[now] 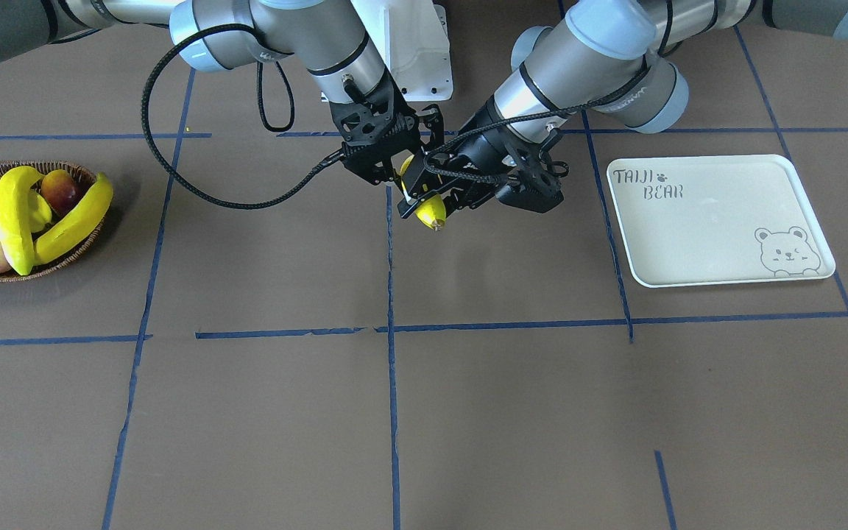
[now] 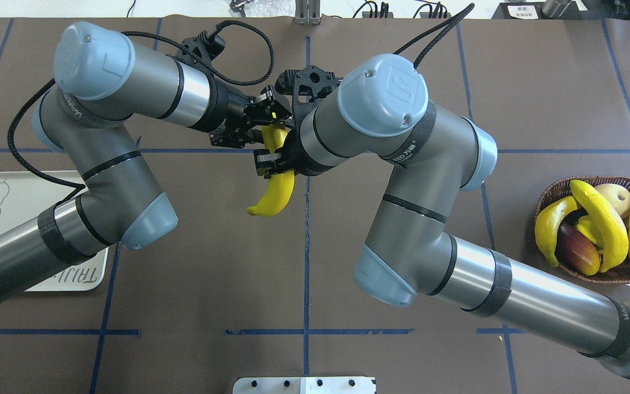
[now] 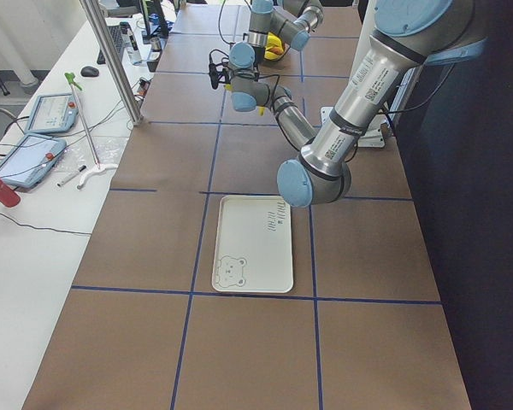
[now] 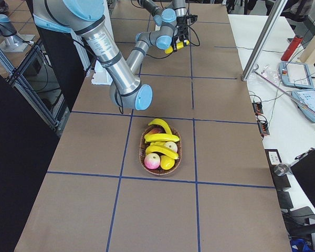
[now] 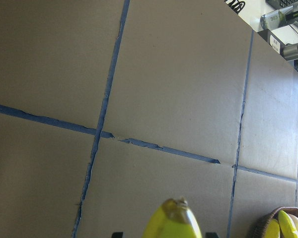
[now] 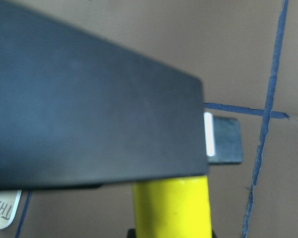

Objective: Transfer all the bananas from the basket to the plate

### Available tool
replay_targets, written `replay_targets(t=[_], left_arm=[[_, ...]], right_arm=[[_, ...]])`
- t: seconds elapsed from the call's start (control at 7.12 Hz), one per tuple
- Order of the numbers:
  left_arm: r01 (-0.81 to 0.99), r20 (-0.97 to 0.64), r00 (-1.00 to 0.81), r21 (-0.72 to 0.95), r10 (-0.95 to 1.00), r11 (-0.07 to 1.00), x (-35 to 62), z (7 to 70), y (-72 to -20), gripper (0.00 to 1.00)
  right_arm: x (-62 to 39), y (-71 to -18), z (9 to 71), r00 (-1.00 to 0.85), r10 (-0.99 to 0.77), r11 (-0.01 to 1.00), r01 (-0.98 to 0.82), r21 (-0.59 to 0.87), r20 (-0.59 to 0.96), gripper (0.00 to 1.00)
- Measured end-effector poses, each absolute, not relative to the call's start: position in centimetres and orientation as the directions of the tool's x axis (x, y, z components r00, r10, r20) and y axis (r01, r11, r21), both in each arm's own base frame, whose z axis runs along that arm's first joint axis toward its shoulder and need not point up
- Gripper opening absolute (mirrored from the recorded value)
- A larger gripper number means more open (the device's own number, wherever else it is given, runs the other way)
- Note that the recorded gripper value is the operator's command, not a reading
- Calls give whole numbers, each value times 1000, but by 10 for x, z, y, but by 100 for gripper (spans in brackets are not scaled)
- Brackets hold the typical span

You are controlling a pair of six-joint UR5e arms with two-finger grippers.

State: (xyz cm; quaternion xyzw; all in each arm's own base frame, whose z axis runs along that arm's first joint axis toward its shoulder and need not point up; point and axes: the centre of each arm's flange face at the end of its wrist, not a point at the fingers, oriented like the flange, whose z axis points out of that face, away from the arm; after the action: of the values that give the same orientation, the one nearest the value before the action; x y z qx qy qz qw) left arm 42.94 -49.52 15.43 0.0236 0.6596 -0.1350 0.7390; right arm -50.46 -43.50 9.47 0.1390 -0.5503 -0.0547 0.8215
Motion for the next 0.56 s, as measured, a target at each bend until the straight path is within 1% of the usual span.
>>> replay_targets(t=[0.14,0.56], left_arm=[[231,-981,94,-142,-168,963,429,155,-495,0],[231,-982,91,-140,-164,963,427,155,-493,0]], right_arm=[[-505,-435,95,388,-244,955,-63,290,889,99],[-503,-436,93,391,-244,953,-73,294,888,100]])
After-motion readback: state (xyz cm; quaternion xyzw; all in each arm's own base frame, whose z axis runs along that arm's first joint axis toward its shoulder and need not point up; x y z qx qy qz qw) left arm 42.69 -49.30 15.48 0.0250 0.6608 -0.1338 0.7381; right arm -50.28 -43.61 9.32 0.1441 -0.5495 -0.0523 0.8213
